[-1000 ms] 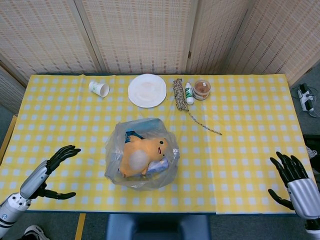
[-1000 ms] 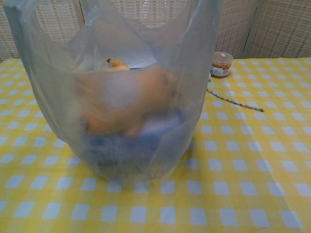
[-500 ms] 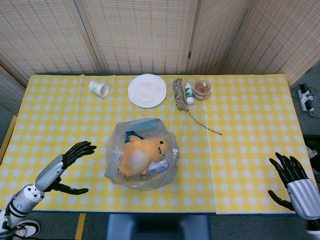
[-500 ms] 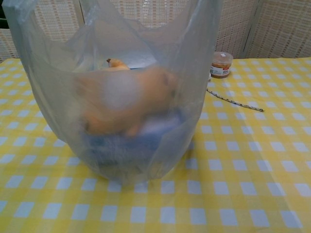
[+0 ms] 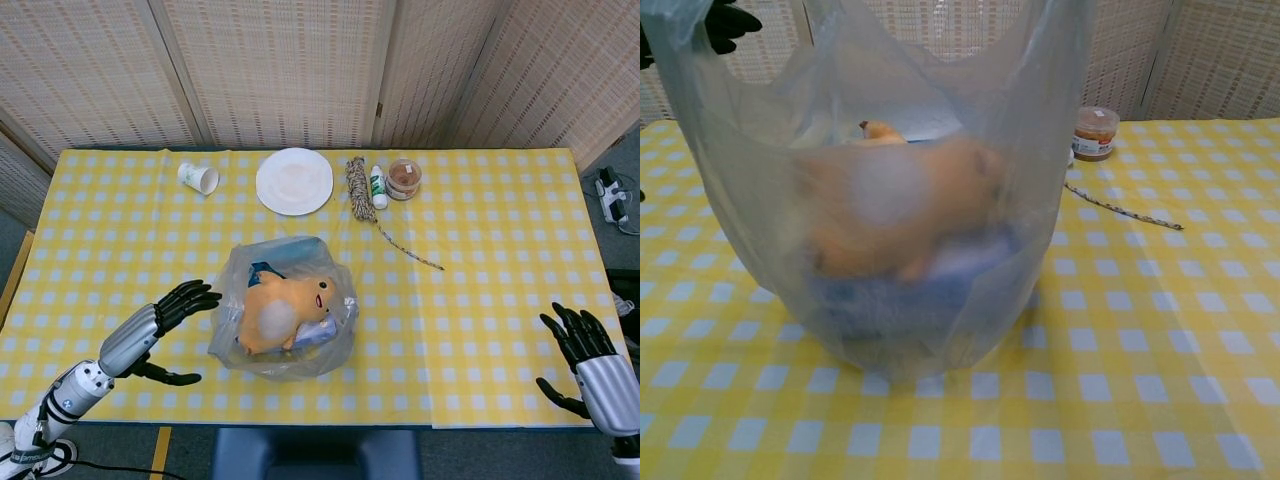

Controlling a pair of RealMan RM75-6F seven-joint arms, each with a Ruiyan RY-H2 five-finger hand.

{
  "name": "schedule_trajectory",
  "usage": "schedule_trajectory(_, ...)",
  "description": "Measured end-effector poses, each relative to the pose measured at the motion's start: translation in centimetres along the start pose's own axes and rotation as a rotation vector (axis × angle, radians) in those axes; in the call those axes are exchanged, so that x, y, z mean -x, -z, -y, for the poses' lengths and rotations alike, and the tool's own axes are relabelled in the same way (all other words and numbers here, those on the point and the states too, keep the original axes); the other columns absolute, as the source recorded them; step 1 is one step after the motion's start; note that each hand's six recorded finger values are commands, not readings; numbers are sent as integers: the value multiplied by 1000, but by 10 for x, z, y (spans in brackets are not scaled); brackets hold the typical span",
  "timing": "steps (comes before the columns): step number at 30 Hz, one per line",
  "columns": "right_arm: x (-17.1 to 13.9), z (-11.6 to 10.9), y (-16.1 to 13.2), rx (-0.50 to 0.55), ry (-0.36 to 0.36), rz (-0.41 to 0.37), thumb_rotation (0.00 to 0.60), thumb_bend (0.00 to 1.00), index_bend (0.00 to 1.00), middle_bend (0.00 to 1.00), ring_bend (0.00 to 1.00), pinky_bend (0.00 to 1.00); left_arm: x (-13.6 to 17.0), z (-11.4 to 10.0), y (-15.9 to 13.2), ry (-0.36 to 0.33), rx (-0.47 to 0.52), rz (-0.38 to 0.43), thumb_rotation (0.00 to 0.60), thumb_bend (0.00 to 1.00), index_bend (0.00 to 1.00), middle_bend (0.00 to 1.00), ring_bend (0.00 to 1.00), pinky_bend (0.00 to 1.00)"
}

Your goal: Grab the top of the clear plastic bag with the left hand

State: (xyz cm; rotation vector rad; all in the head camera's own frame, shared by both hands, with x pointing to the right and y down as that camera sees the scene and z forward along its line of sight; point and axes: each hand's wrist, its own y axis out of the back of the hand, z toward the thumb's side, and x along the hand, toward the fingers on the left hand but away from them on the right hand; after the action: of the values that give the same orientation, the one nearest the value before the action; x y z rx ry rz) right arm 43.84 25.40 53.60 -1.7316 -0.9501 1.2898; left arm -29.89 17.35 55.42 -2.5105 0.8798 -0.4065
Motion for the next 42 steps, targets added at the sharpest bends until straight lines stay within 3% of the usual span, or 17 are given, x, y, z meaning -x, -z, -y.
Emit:
schedule_trajectory(11,-8,-5,-3,14,5,-22,600,266,0,0,0,0,-18,9,-11,17,-40,34,600,135,149,160,91,74)
schedule_trajectory(18,-9,-4,-3,15,0,-25,600,266,0,0,0,0,-19,4,-13,-13,-94,30,600,135,159,162,93,77)
schedule_trajectory(42,-9,-4,-4,14,-2,-29,600,266,0,0,0,0,-39,16,-21,35,-14,71,600,135,161,190,135,121)
